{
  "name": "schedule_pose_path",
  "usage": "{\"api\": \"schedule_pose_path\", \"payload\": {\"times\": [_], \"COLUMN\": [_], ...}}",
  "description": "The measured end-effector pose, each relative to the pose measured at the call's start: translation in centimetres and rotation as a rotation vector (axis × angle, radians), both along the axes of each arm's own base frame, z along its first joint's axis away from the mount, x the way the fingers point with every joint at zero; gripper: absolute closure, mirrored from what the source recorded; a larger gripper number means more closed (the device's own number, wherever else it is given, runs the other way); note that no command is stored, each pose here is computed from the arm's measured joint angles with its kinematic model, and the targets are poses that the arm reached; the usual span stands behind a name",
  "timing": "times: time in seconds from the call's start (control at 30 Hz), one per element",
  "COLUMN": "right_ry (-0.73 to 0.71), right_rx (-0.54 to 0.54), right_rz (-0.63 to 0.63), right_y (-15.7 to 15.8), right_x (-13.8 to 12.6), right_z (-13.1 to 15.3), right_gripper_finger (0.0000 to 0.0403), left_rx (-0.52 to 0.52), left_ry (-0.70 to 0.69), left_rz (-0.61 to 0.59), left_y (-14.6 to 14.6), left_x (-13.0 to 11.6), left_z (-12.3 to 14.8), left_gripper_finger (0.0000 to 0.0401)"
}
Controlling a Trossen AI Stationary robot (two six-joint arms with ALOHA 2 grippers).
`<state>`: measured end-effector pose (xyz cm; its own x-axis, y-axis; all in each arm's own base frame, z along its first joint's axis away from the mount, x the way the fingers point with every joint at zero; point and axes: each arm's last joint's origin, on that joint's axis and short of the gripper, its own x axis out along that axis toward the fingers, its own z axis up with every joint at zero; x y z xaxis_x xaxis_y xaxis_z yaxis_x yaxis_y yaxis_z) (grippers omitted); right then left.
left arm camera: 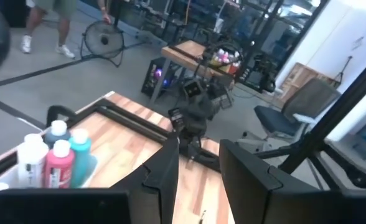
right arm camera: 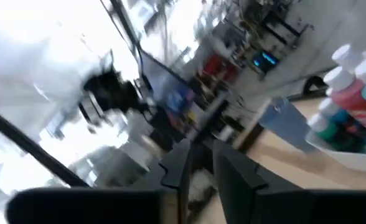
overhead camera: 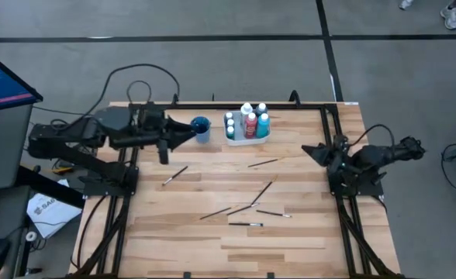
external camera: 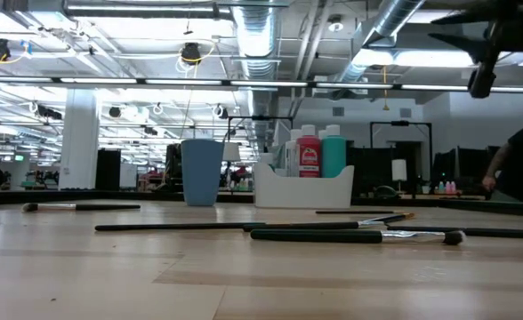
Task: Pick & Place Paint Supplies
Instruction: Put the gold and black paint brush into the blue cup
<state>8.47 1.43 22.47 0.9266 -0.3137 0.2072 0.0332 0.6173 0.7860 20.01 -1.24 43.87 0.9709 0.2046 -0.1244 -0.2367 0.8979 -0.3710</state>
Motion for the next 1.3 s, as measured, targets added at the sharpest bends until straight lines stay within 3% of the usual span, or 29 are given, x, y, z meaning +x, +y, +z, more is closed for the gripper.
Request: {"api": "schedule_pose_path", "payload": {"times": [0.23, 0.4, 0.6, 0.8, 1.03, 1.3], "right_ry": [0.31, 0.641, 1.059, 1.387, 1.628, 1.695], "right_rx": [-0.101, -0.171, -0.44, -0.691, -0.858, -1.011], "right_rz": [0.208, 0.278, 0.351, 0.542, 0.694, 0.875], "right_y": [1.1, 2.1, 2.9, 2.7, 1.3, 1.2], "right_x": [2.3, 5.5, 10.8, 15.3, 18.7, 19.8], "right_z": [2.3, 3.6, 4.1, 2.8, -1.2, -3.9], "right_gripper_finger": [0.0316, 0.0315, 0.0315, 0.028, 0.0212, 0.0212], "left_rx": [0.004, 0.007, 0.031, 0.058, 0.061, 0.058], "left_ry": [0.018, 0.049, 0.059, 0.092, 0.133, 0.122], "left_rz": [0.012, 0.013, 0.008, 0.003, 0.001, -0.001], "left_y": [0.3, 0.4, 0.5, 0.6, 0.7, 0.7], "left_x": [-2.6, -3.8, -4.4, -5.0, -5.9, -6.5], "left_z": [0.4, 0.3, 0.3, 0.1, -0.2, -0.1], "left_gripper_finger": [0.0293, 0.0293, 0.0293, 0.0293, 0.0293, 0.0293]}}
